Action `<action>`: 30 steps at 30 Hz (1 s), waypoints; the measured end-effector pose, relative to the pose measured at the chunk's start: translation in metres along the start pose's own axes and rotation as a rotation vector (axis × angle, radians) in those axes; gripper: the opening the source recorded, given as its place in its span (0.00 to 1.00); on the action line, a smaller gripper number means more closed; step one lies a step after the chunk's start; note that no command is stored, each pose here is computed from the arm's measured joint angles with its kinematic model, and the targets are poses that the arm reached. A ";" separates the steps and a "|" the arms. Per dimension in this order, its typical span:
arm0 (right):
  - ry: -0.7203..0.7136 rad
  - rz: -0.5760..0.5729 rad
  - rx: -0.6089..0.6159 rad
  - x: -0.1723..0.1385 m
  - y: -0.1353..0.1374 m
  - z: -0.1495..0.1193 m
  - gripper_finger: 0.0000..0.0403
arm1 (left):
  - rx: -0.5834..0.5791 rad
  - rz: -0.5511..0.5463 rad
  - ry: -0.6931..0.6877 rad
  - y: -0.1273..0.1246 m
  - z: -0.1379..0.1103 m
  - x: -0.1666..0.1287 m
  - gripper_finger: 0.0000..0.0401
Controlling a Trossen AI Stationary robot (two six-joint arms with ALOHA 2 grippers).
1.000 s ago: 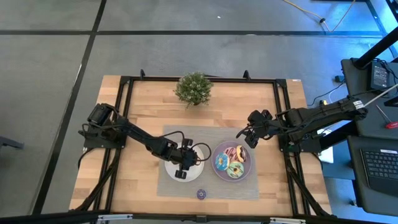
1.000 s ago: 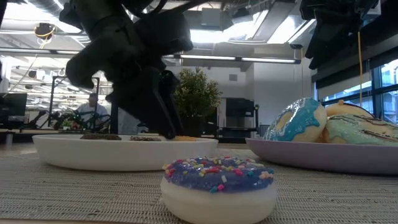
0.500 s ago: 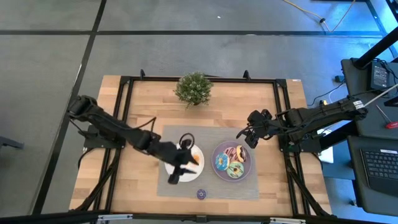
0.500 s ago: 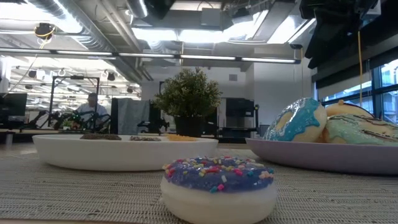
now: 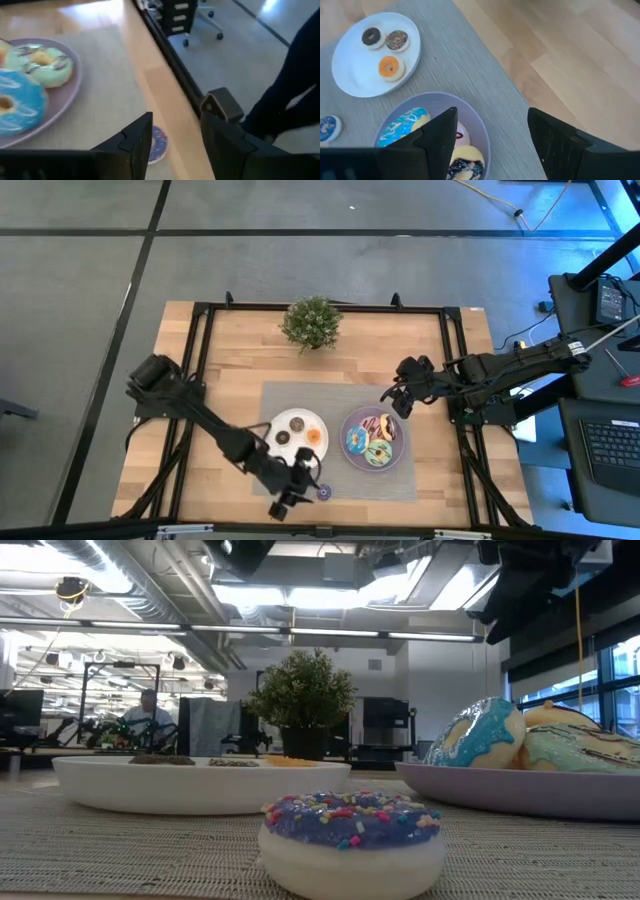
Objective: Pick & Place donuts
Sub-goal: Put the small blue donut on the white plate
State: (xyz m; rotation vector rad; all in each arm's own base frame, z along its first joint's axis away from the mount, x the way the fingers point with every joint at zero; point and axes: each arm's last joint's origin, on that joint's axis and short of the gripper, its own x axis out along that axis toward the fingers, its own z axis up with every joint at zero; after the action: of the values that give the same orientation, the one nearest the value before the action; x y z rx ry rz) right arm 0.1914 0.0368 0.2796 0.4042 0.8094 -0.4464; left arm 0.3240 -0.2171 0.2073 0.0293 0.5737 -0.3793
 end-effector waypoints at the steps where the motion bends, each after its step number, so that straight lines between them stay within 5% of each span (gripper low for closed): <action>1: -0.003 0.003 0.003 0.000 0.000 0.000 0.60 | 0.015 -0.003 0.007 -0.003 0.001 0.005 0.40; 13: -0.037 0.036 0.056 0.000 0.004 0.004 0.60 | 0.105 0.004 0.121 -0.017 -0.020 0.062 0.41; 30: -0.034 0.033 0.071 0.000 0.003 0.004 0.60 | 0.103 0.099 0.199 -0.010 -0.038 0.073 0.41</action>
State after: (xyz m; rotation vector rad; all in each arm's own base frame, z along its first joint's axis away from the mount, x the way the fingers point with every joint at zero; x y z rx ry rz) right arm 0.1952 0.0378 0.2825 0.4738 0.7542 -0.4510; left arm 0.3565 -0.2461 0.1371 0.1955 0.7456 -0.3112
